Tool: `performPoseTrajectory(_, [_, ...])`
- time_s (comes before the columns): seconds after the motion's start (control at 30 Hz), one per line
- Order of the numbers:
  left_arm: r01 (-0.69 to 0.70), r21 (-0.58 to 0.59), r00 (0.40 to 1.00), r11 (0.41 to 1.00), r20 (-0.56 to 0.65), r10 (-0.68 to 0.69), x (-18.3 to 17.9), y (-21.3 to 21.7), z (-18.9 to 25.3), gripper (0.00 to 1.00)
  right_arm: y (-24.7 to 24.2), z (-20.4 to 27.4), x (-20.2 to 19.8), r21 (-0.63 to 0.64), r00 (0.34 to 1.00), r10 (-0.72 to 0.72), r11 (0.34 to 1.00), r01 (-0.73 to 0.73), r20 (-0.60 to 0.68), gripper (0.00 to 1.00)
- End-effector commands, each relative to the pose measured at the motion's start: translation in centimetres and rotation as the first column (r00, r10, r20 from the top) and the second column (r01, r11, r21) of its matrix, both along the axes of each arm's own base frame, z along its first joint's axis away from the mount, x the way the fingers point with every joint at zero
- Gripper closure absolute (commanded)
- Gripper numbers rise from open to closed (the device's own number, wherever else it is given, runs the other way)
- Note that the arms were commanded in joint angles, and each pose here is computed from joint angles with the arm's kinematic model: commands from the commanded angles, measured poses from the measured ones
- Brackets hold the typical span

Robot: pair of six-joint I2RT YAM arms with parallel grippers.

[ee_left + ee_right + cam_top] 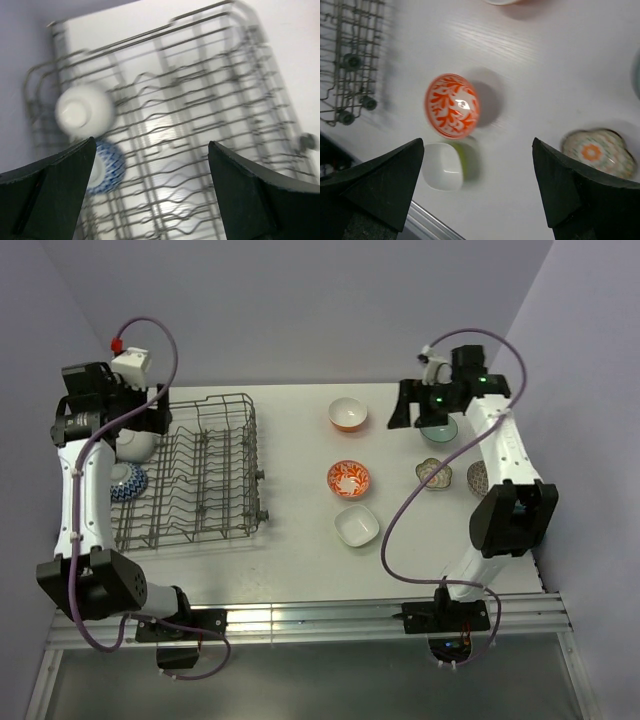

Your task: Load the bowls into the dish rack

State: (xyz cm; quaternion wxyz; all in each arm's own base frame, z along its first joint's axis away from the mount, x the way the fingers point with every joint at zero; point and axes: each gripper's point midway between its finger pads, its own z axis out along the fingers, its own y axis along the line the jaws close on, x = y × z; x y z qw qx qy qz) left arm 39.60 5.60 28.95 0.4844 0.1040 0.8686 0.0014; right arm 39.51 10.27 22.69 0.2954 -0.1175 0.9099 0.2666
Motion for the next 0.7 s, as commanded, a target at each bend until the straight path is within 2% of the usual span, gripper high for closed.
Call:
performPoseTrajectory(0.0, [0.187,-0.103,0.981,0.977,-0.028,-0.191,-1.1,-6.4,-0.6,0.01,-6.1,2.0,-2.3,-0.147,0.998,-0.049,0.988,0.053,0.029,0.05])
performPoseTrajectory(0.17, [0.297,-0.134,0.953,0.945,-0.026,-0.303,-1.8,-11.3,-1.0,0.00,-14.0,-0.4,-4.2,-0.275,0.981,-0.189,0.946,0.170,-0.045,0.07])
performPoseTrajectory(0.3, [0.361,-0.159,0.928,0.919,-0.034,-0.371,-2.3,-13.9,-1.2,0.01,-20.3,-2.5,-6.0,-0.348,0.935,-0.341,0.892,0.289,-0.097,0.12])
performPoseTrajectory(0.5, [0.389,-0.163,0.918,0.907,-0.018,-0.397,-2.0,-16.0,-0.5,0.01,-25.1,-5.5,-7.2,-0.431,0.894,-0.431,0.834,0.344,-0.119,0.19])
performPoseTrajectory(0.67, [0.395,-0.168,0.914,0.903,-0.029,-0.405,-1.8,-16.8,-0.6,0.00,-27.4,-8.0,-7.3,-0.474,0.876,-0.467,0.803,0.362,-0.122,0.31])
